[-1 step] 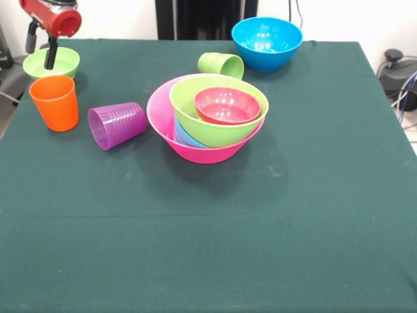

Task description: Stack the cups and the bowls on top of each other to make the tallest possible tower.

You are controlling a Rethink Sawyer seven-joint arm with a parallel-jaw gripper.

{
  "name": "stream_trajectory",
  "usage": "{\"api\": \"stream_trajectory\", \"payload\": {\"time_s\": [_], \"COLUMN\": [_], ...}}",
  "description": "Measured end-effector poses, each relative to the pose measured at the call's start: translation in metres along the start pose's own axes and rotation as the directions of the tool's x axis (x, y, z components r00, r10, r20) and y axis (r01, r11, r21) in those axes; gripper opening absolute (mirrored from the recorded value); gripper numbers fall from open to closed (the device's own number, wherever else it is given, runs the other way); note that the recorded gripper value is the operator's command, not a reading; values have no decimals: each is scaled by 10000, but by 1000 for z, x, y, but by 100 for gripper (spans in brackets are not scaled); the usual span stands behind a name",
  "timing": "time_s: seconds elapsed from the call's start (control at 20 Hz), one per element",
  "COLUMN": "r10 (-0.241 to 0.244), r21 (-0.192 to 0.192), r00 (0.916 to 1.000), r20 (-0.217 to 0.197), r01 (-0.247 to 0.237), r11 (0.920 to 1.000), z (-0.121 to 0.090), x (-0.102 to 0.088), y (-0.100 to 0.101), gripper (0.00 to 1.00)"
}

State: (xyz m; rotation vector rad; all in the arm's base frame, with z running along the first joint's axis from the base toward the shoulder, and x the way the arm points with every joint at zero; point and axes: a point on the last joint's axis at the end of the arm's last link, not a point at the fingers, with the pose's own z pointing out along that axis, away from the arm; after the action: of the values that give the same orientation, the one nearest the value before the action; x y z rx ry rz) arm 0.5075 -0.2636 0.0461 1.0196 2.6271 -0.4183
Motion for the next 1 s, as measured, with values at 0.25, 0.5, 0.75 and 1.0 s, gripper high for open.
{"api": "stream_trajectory", "payload": {"time_s": [0.25, 0.5, 0.75, 1.0], "r10": [-49, -114, -143, -188], "r21": [-130, -220, -205, -183], "r00": [9999, 9998, 9999, 9997], "r20": [121, 134, 14, -156], "r01": [50, 117, 144, 185], "r11": [9999, 9997, 9997, 9997], "z": [8, 15, 20, 26], "x": [5, 13, 18, 26], "y": [3, 6, 6, 6], "gripper": [100, 100, 100, 100]}}
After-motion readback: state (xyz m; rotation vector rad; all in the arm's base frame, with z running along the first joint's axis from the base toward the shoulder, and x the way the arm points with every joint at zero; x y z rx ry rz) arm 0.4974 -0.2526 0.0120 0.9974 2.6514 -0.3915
